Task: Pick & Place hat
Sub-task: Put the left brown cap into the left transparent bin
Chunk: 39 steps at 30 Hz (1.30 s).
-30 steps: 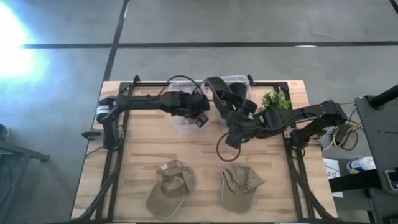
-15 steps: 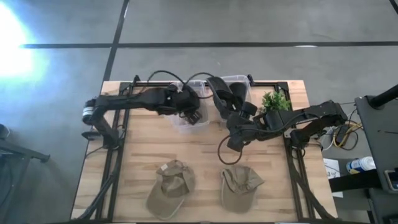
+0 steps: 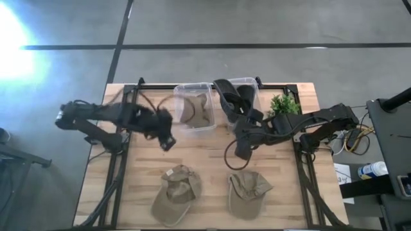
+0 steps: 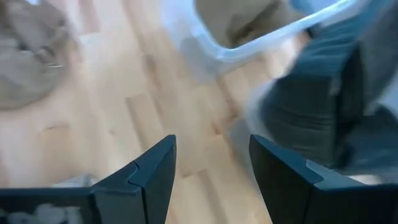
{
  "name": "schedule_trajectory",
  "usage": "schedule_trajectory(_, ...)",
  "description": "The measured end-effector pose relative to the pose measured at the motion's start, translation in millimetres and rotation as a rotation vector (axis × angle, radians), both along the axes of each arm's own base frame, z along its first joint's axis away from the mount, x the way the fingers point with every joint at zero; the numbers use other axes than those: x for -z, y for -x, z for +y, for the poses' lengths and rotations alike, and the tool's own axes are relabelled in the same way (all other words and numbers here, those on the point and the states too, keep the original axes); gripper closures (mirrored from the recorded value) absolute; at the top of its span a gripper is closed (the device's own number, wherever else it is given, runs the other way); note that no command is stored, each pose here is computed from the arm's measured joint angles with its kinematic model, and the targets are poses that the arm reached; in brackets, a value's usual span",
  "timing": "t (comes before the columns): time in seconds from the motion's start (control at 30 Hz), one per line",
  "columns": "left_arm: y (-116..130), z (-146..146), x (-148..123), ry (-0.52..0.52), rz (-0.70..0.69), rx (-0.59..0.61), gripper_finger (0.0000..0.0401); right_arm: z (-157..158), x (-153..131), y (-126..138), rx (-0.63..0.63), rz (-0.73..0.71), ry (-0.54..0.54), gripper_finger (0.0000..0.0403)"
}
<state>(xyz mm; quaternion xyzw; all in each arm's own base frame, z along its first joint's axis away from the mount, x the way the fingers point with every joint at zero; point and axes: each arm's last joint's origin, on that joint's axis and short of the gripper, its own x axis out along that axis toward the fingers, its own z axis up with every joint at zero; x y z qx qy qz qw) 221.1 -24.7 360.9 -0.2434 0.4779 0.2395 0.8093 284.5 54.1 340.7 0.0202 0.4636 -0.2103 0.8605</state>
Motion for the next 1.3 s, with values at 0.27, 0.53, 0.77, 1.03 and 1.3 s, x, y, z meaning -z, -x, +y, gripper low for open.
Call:
schedule_trajectory(0.27,23.1,-67.8,74.5,0.404,0.128,0.017,0.0227,6.4,16.3,-7.8,-0.038,-0.032,-0.170,0.0202)
schedule_trajectory(0.53,44.1,-131.6,97.2,0.614,0.127,0.041,0.0227,5.2,34.4,-8.3,-0.058,-0.002,-0.148,0.0202)
schedule_trajectory(0.77,43.6,-156.9,126.3,0.630,0.147,-0.114,0.0227,5.2,41.1,-8.1,-0.118,0.026,-0.114,0.0202)
schedule_trajectory(1.03,31.9,-180.0,150.2,0.643,0.162,-0.129,0.0227,5.3,44.6,-7.5,-0.140,0.042,-0.099,0.0202)
schedule_trajectory(1.3,27.2,-187.8,172.3,0.617,0.255,-0.150,0.0227,5.5,42.8,-9.3,-0.182,0.033,-0.078,0.0202)
